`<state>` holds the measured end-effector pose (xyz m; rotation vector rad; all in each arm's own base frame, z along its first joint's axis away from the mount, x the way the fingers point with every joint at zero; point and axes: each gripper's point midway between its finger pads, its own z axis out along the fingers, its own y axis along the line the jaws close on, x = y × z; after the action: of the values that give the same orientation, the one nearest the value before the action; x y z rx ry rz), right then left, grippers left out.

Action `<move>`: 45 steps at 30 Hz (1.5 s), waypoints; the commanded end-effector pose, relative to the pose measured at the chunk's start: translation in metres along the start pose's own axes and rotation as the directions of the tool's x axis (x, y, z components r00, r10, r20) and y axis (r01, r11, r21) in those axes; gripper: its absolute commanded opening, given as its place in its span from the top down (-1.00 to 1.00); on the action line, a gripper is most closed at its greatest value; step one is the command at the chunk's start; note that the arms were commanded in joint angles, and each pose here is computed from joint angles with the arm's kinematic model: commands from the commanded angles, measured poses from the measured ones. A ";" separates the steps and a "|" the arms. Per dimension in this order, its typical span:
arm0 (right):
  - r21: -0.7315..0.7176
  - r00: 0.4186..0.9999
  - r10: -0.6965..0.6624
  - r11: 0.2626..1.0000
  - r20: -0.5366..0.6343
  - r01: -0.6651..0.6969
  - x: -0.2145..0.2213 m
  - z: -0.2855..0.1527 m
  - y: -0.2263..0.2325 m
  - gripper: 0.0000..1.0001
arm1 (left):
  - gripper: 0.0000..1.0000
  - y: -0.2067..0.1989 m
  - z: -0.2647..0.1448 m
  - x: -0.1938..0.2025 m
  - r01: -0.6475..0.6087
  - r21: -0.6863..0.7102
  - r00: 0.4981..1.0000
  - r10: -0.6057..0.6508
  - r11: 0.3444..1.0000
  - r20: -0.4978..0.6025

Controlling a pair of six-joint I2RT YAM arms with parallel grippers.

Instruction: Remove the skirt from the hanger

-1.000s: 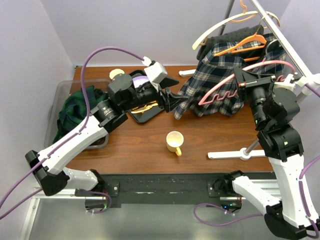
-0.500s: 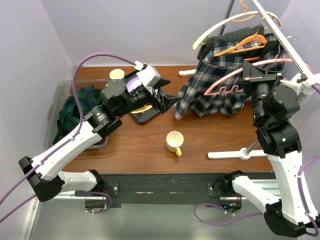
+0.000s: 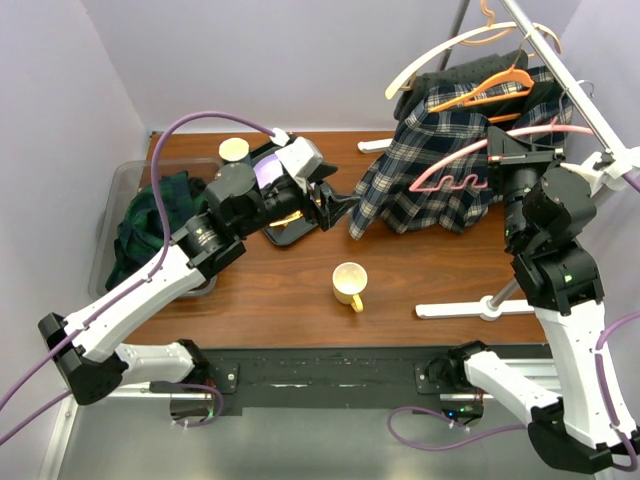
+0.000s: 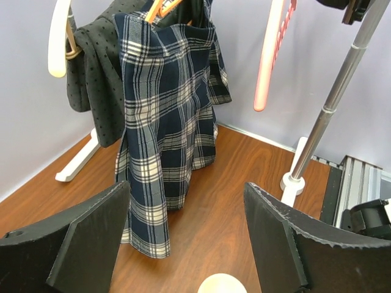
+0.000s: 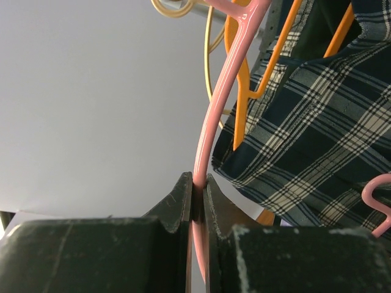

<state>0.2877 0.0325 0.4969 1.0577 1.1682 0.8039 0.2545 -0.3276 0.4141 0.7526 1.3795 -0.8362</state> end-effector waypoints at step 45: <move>-0.040 0.915 -0.324 0.945 -0.242 0.324 -0.010 -0.086 -0.010 -0.60 | -0.65 0.036 -0.041 0.000 -0.105 -0.225 0.994 0.100 0.969 -0.035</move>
<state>0.2010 0.0337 0.4920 0.8047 1.4441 0.7077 0.2643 -0.2842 0.4050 0.6493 1.4451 -0.6377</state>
